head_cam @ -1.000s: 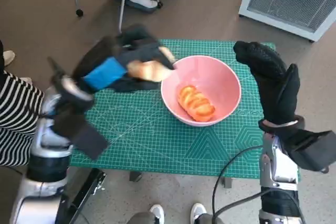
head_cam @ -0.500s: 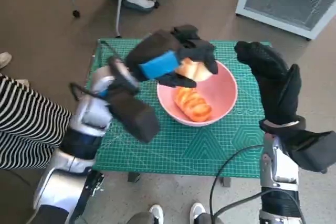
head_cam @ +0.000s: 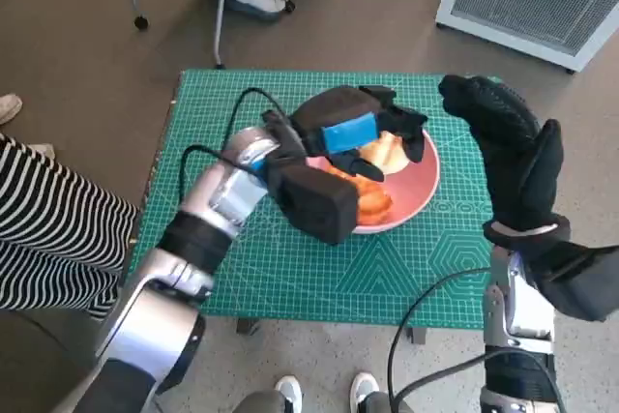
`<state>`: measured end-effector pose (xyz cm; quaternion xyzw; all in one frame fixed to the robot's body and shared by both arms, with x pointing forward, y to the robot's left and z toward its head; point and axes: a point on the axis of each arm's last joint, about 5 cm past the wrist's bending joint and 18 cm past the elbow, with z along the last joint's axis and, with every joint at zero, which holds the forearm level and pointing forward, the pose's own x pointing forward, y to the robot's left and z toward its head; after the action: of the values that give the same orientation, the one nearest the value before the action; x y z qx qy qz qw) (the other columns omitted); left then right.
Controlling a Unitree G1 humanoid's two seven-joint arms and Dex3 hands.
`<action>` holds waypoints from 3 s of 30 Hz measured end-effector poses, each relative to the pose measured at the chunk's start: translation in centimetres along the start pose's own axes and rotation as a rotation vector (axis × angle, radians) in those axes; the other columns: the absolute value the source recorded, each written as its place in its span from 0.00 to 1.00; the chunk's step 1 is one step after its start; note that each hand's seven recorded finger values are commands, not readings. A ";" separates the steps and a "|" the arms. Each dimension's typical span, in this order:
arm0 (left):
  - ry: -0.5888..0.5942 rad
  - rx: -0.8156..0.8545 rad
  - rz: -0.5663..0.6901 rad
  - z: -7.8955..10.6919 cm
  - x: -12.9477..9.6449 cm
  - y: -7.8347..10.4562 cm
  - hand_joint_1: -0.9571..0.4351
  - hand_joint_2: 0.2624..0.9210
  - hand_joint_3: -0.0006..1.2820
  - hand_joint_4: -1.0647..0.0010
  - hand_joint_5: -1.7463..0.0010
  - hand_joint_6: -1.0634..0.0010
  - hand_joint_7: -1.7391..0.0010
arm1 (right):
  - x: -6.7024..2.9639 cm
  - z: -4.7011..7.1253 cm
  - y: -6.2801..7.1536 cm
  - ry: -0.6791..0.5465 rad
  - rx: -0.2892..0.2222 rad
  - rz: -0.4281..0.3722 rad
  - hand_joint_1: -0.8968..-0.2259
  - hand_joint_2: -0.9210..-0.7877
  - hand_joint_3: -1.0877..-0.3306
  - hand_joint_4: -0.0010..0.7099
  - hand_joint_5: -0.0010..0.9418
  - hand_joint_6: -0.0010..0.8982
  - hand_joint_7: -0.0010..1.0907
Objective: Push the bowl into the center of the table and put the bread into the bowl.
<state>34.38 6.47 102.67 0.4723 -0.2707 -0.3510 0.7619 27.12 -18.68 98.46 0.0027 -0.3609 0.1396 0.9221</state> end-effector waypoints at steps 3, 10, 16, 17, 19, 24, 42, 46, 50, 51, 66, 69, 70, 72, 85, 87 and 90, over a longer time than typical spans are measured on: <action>0.042 -0.005 -0.052 -0.1 0.3 -0.4 0.65 0.93 0.18 0.56 0.43 0.68 0.38 | -0.01 0.1 0.0 -0.003 -0.002 -0.001 0.19 0.00 0.47 0.28 0.00 0.04 0.53; 0.093 0.002 -0.108 0.0 0.5 -0.4 0.45 0.97 0.04 0.62 0.92 0.70 0.71 | -0.01 0.2 -0.1 -0.005 -0.007 -0.003 0.19 0.00 0.47 0.29 0.00 0.04 0.53; 0.053 -0.012 -0.063 0.4 0.1 0.0 0.41 0.99 0.02 0.71 0.99 0.76 0.77 | 0.07 0.3 0.0 -0.009 -0.007 0.000 0.19 0.00 0.47 0.28 0.00 0.04 0.53; 0.043 -0.031 -0.048 0.3 -0.1 0.0 0.40 0.99 0.02 0.72 0.99 0.77 0.77 | 0.09 0.3 0.0 -0.010 -0.007 0.001 0.19 0.00 0.47 0.28 0.00 0.04 0.53; 0.026 -0.072 -0.019 0.2 -0.4 0.0 0.39 0.99 0.02 0.78 1.00 0.80 0.79 | 0.13 0.4 0.0 -0.009 -0.006 0.001 0.19 0.00 0.47 0.28 0.00 0.04 0.53; -0.010 -0.238 0.075 -0.6 -1.8 0.4 0.36 1.00 0.02 0.87 1.00 0.84 0.83 | 0.26 0.6 0.0 -0.010 -0.003 0.004 0.19 0.00 0.47 0.28 0.00 0.04 0.53; -0.191 -0.534 0.515 -2.3 -9.1 2.4 0.26 1.00 0.20 0.80 0.99 0.83 0.77 | 0.99 2.1 0.0 -0.071 -0.031 0.008 0.23 0.00 0.40 0.28 0.00 0.02 0.53; -0.227 -0.599 0.587 -2.0 -10.2 2.4 0.26 1.00 0.24 0.80 0.99 0.97 0.60 | 1.29 2.3 -0.2 -0.088 -0.045 0.008 0.22 0.00 0.39 0.28 0.00 0.02 0.54; -0.299 -0.715 0.666 -1.6 -10.9 2.1 0.26 1.00 0.26 0.81 0.99 0.99 0.58 | 1.76 2.6 -0.3 -0.108 -0.069 0.009 0.22 0.00 0.39 0.28 0.00 0.02 0.54; -0.314 -0.743 0.682 -1.5 -11.0 1.9 0.25 1.00 0.26 0.81 0.99 0.99 0.58 | 1.86 2.6 -0.3 -0.113 -0.073 0.008 0.21 0.00 0.39 0.28 0.00 0.02 0.54; -0.315 -0.858 0.689 -3.4 -12.3 -0.5 0.23 1.00 0.25 0.81 1.00 0.91 0.75 | 2.20 2.7 -0.2 -0.123 -0.083 -0.009 0.19 0.00 0.39 0.27 0.00 0.02 0.55; -0.321 -0.855 0.675 -3.4 -12.3 -0.4 0.23 1.00 0.26 0.81 1.00 0.91 0.75 | 2.21 2.7 -0.2 -0.122 -0.083 -0.015 0.20 0.00 0.39 0.27 0.00 0.03 0.55; -0.321 -0.859 0.669 -3.4 -12.3 -0.4 0.23 1.00 0.26 0.81 1.00 0.91 0.75 | 2.22 2.8 -0.2 -0.122 -0.084 -0.018 0.20 0.00 0.39 0.27 0.00 0.03 0.55; -0.322 -0.872 0.658 -3.5 -12.3 -0.5 0.23 1.00 0.27 0.81 1.00 0.91 0.75 | 2.24 2.8 -0.1 -0.122 -0.085 -0.023 0.20 0.00 0.39 0.27 0.00 0.03 0.56; -0.340 -0.895 0.634 -3.0 -12.0 -0.1 0.22 1.00 0.28 0.83 1.00 0.95 0.71 | 2.40 3.3 0.0 -0.122 -0.109 -0.034 0.20 0.00 0.40 0.28 0.01 0.03 0.56; -0.338 -0.898 0.633 -3.0 -12.0 -0.1 0.22 1.00 0.27 0.83 1.00 0.97 0.70 | 2.39 3.3 0.0 -0.120 -0.110 -0.035 0.20 0.00 0.40 0.28 0.01 0.03 0.56; -0.337 -0.907 0.633 -2.9 -11.9 -0.1 0.22 1.00 0.27 0.83 1.00 0.99 0.69 | 2.28 3.4 0.0 -0.120 -0.113 -0.037 0.20 0.00 0.40 0.29 0.01 0.03 0.56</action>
<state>29.27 17.37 100.44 -0.0677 -0.3389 -0.2571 0.9025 26.48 -18.47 102.47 -0.0342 -0.4225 0.1017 0.9000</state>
